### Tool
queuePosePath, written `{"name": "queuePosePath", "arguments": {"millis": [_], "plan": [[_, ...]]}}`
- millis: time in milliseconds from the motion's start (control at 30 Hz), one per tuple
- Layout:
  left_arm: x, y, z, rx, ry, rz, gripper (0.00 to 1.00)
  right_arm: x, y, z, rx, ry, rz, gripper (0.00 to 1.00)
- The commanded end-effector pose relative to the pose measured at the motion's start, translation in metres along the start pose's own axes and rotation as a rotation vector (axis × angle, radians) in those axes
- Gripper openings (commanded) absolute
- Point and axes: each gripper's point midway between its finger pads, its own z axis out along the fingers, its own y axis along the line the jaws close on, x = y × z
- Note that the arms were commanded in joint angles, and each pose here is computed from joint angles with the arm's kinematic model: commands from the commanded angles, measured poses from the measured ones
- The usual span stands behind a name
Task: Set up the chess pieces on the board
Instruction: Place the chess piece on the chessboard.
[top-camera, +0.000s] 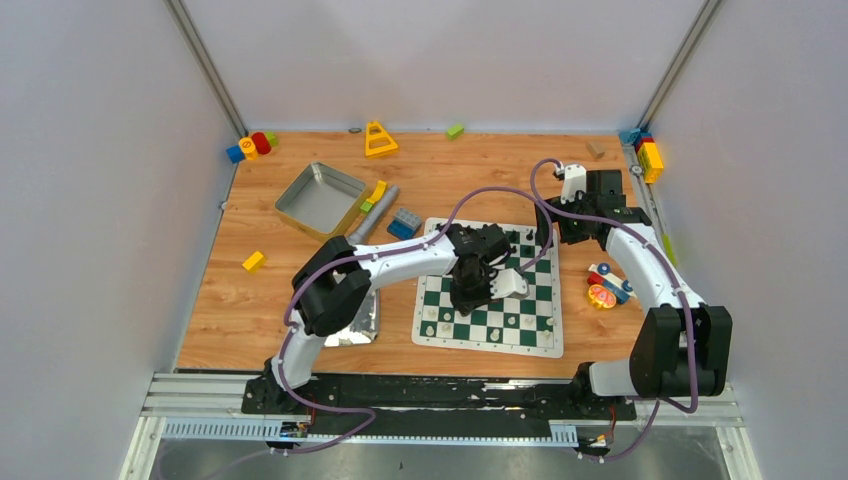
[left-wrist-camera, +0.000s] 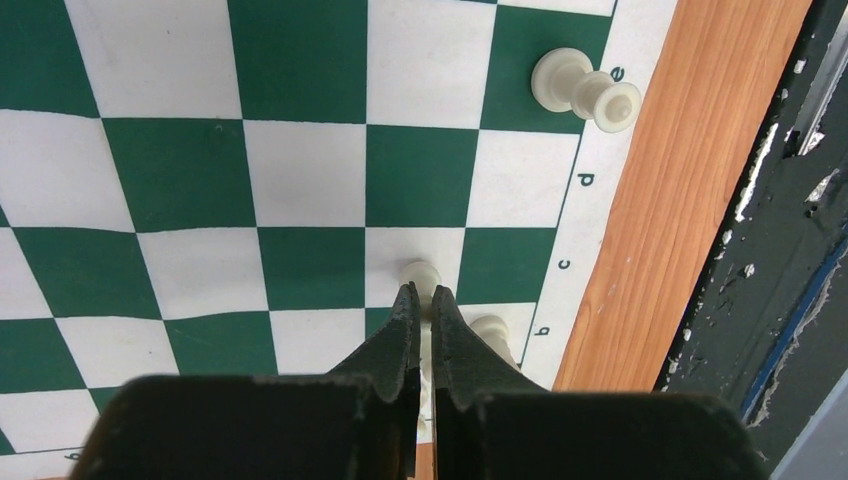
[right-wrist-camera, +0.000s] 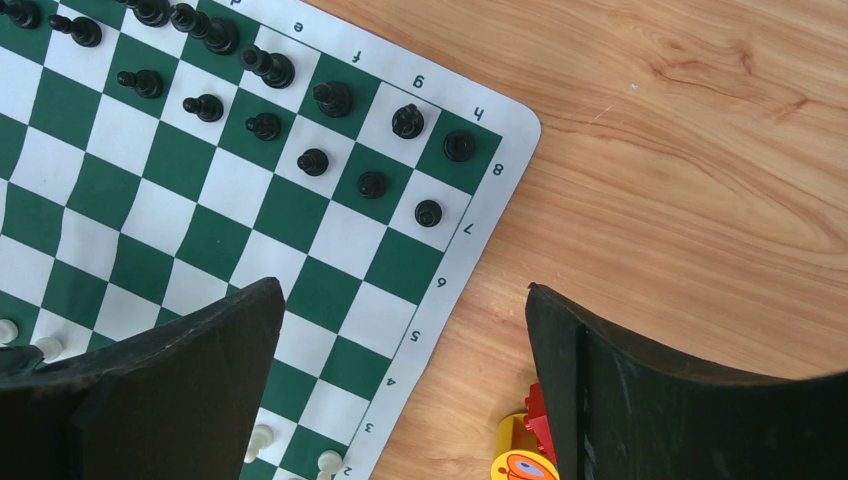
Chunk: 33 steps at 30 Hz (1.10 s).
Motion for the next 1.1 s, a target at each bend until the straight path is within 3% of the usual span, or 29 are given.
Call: {"name": "queuePosePath", "arguments": {"millis": [0,200,467,700,867,1067], "plan": [[-0.004,-0.002,0.004,0.011,-0.014,0.029,0.05,-0.02,-0.004,-0.006,0.012,-0.054,-0.019,0.92],[-0.007,-0.002,0.001,0.008,-0.025,0.026,0.16,-0.019,-0.004,-0.006,0.012,-0.05,-0.018,0.93],[-0.017,0.002,-0.029,-0.062,-0.077,0.041,0.47,-0.019,-0.004,-0.006,0.012,-0.051,-0.018,0.92],[-0.002,0.017,-0.07,-0.14,-0.127,0.0,0.53,-0.019,-0.003,-0.006,0.009,-0.051,-0.018,0.93],[0.044,0.041,-0.104,-0.203,-0.136,-0.123,0.54,-0.019,-0.003,-0.005,0.007,-0.049,-0.016,0.93],[0.113,0.039,-0.123,-0.237,-0.093,-0.231,0.53,-0.019,-0.003,-0.004,0.007,-0.046,-0.013,0.92]]}}
